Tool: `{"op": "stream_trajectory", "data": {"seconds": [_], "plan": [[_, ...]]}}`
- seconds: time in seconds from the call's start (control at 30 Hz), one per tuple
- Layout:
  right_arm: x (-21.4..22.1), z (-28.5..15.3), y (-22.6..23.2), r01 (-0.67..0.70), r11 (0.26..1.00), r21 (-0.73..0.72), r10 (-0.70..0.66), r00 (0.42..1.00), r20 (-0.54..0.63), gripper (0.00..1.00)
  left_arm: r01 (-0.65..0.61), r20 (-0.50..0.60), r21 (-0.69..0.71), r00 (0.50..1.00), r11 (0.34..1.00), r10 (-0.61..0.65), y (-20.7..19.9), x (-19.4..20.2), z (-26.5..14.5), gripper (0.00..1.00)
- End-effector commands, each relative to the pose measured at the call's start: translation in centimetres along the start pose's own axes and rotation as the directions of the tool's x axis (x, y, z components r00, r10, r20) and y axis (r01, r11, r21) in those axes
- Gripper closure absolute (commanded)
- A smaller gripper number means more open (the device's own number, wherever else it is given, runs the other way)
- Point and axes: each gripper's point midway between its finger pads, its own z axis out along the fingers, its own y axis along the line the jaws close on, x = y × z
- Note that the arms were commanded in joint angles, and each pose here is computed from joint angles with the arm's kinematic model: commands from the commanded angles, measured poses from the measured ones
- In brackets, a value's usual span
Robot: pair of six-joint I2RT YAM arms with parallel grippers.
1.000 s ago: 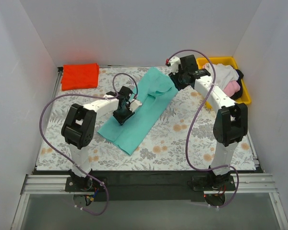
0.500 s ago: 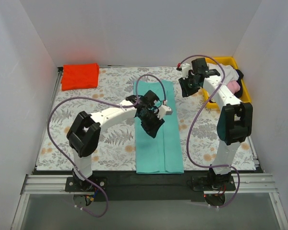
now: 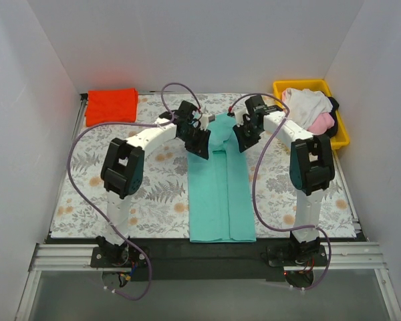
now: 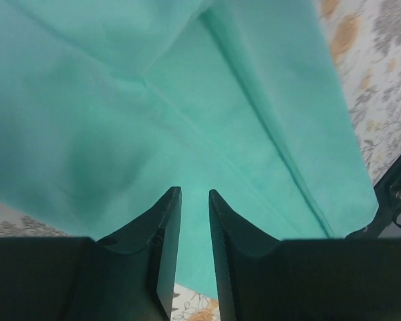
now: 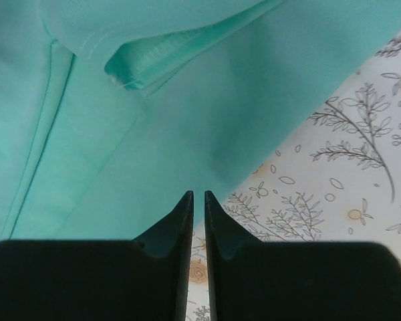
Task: Fold and stack the t-shirts
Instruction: Fold the tshirt
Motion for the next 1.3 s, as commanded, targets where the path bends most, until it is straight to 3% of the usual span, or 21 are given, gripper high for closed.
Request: {"op": "stream_trajectory", "data": {"seconds": [0.0, 0.3, 0.63, 0.77, 0.9, 1.1, 1.2, 1.27], "plan": [[1.6, 0.1, 2.0, 0.019, 0.999, -0.041, -0.02, 0.999, -0.037, 0.83, 0.122, -0.084, -0.002, 0.989, 0.993, -0.122, 0.4, 3.3, 0.9, 0.78], [3.2, 3.3, 2.0, 0.005, 0.999, -0.048, -0.01, 0.995, -0.095, 0.83, 0.23, -0.117, -0.107, 0.963, 0.967, -0.242, 6.3, 4.9, 2.8, 0.8], [-3.2, 7.5, -0.4, -0.02, 0.999, -0.039, 0.019, 1.0, -0.012, 0.83, 0.245, -0.059, -0.153, 0.965, 0.957, -0.256, 11.9, 2.7, 2.5, 0.8], [-6.9, 8.0, -1.1, -0.018, 0.999, -0.034, 0.02, 0.998, 0.063, 0.83, 0.252, 0.01, -0.177, 0.967, 0.951, -0.254, 15.3, -0.3, 1.8, 0.8], [-7.7, 8.3, -1.0, -0.037, 0.998, -0.047, 0.041, 0.996, 0.078, 0.82, 0.273, 0.013, -0.167, 0.961, 0.947, -0.275, 17.0, -0.9, 1.7, 0.8], [-11.4, 4.7, -1.8, 0.014, 1.0, 0.011, -0.016, 0.983, 0.184, 0.75, 0.238, 0.046, -0.105, 0.971, 0.966, -0.235, 15.6, -2.5, 0.6, 0.72], [-16.2, -1.5, -1.2, 0.092, 0.994, 0.053, -0.105, 0.933, 0.343, 0.57, 0.187, 0.125, -0.058, 0.976, 0.981, -0.179, 13.2, -5.6, -2.2, 0.66], [-17.8, -4.5, -0.8, 0.171, 0.98, 0.1, -0.197, 0.893, 0.405, 0.48, 0.105, 0.218, -0.049, 0.972, 0.993, -0.092, 10.9, -8.9, -6.0, 0.52]]}}
